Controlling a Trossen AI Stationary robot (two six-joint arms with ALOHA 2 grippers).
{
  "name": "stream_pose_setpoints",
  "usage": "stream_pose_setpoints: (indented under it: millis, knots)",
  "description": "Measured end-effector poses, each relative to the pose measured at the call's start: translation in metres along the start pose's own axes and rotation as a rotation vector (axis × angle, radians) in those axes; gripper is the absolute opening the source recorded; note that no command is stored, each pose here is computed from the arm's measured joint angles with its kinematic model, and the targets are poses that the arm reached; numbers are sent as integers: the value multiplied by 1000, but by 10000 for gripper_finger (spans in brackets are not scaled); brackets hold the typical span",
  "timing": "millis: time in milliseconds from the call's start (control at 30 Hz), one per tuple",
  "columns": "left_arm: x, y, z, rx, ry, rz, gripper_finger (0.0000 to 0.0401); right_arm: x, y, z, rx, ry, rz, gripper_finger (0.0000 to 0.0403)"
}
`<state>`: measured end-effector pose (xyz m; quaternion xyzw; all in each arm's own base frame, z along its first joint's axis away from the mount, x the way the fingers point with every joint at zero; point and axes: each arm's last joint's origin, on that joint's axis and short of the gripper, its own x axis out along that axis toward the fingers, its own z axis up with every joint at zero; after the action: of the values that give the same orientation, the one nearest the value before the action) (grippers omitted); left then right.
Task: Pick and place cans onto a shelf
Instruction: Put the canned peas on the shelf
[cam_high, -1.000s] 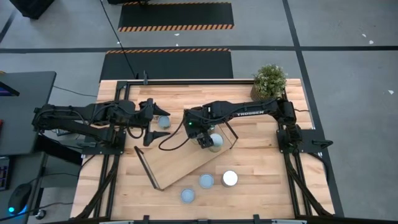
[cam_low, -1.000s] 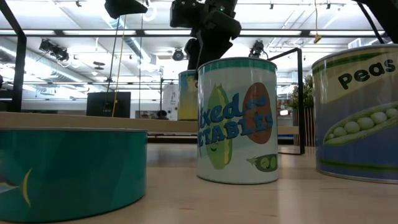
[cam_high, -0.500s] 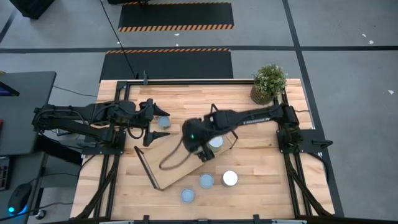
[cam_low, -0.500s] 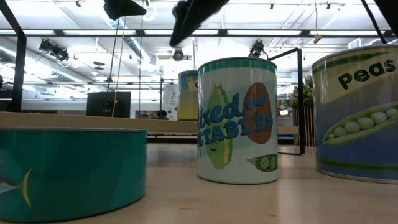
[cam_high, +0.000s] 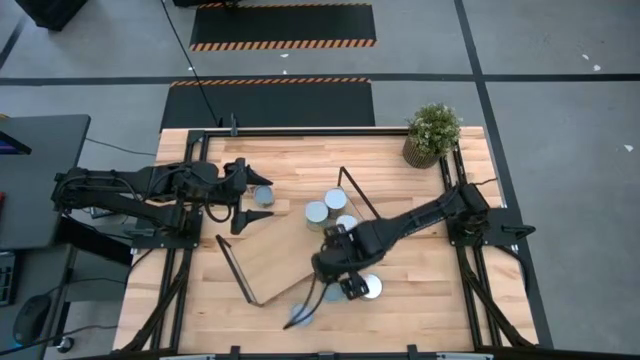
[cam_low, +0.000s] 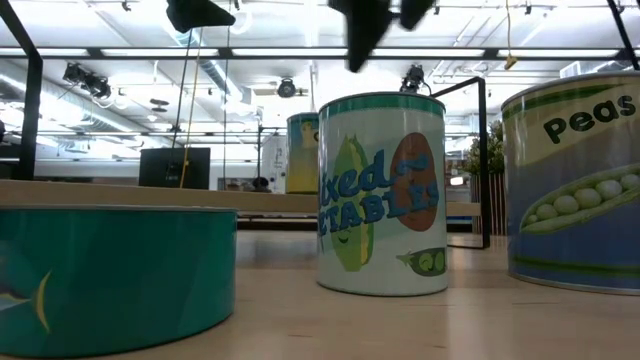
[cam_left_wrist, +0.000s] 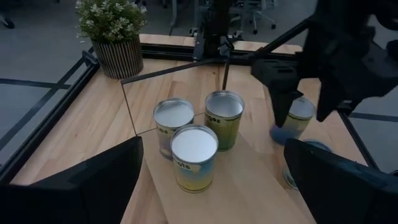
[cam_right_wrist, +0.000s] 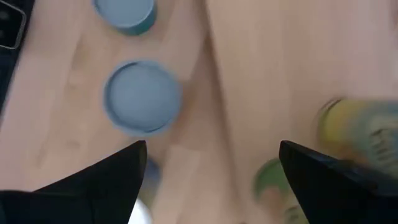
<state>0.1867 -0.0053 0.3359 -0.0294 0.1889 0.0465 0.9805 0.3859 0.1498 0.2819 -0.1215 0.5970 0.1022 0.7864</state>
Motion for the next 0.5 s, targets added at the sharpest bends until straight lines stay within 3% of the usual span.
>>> stream_pose_setpoints:
  millis: [233,500]
  knots:
    - [0,0,0,0,0,10,396,11,21,-21,175,167,-15,373]
    - [0,0,0,0,-2,10,396,10,38,-28,296,170,-24,373]
